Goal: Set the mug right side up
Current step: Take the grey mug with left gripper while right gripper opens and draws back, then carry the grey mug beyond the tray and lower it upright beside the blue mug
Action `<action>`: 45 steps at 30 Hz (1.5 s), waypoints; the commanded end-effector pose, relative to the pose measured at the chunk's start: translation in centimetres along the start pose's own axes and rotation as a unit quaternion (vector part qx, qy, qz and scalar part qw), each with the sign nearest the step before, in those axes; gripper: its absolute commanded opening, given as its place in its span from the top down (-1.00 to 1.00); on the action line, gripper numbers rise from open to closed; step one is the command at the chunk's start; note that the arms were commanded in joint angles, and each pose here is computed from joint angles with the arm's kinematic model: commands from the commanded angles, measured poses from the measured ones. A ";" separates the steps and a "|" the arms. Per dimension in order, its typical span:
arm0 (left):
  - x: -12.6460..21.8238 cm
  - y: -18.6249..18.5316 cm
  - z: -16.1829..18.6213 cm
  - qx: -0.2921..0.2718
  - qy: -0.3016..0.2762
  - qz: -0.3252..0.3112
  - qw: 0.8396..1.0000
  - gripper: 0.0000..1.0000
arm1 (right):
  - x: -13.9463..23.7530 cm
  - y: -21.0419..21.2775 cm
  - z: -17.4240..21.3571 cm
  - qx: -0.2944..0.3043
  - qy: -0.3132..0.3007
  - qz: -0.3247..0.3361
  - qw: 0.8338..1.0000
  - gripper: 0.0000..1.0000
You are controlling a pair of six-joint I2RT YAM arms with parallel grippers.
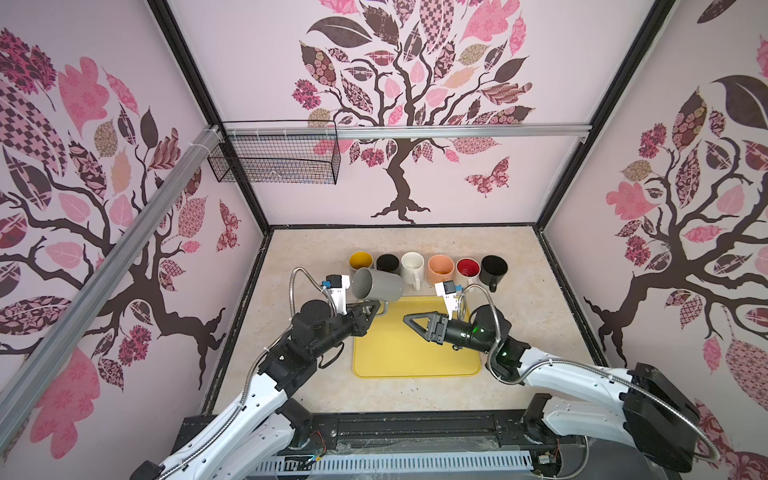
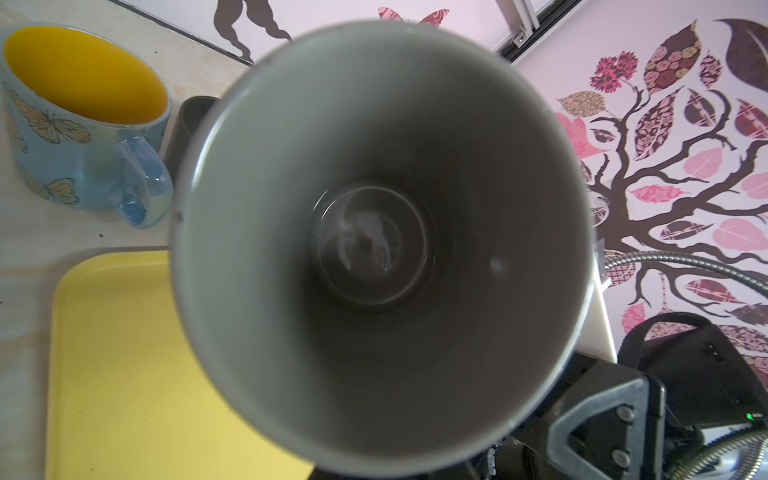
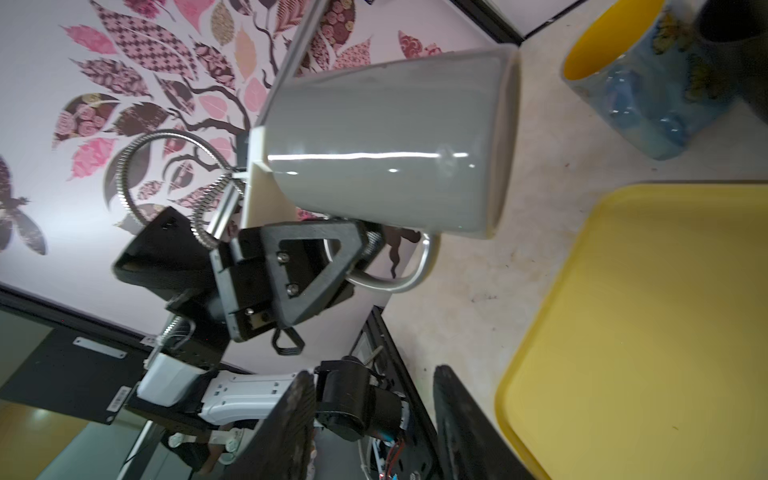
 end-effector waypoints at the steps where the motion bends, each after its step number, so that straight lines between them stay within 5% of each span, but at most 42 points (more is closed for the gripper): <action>1: 1.6 -3.0 -3.8 -0.050 -0.065 0.024 0.996 1.00 | 0.7 -1.1 -0.4 0.045 0.017 0.104 0.993 0.02; 8: 1.5 -1.5 -3.7 -0.084 -0.048 -0.053 0.994 1.00 | 1.2 -3.6 -0.7 0.123 0.078 0.263 0.954 -0.01; 21: 2.7 -1.9 -7.2 -0.145 -0.072 -0.161 0.974 1.00 | 1.6 -5.1 -0.7 0.180 0.075 0.301 0.933 -0.07; 29: 3.5 -2.3 -10.8 -0.181 -0.106 -0.240 0.948 1.00 | 2.0 -5.2 -1.1 0.181 0.059 0.301 0.934 -0.10; 35: 3.2 0.9 -13.8 -0.154 -0.107 -0.315 0.930 1.00 | 2.3 -4.7 -1.1 0.179 0.058 0.290 0.938 -0.11; 45: 0.2 8.5 -15.4 -0.075 -0.070 -0.351 0.931 1.00 | 2.9 -4.2 -1.4 0.182 0.052 0.294 0.937 -0.13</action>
Point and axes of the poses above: each gripper's point midway between its finger pads, its own x axis back along the fingers, its own y axis along the line the jaws close on, z = x × y, the point moved 7 cm from there along x, back along the fingers
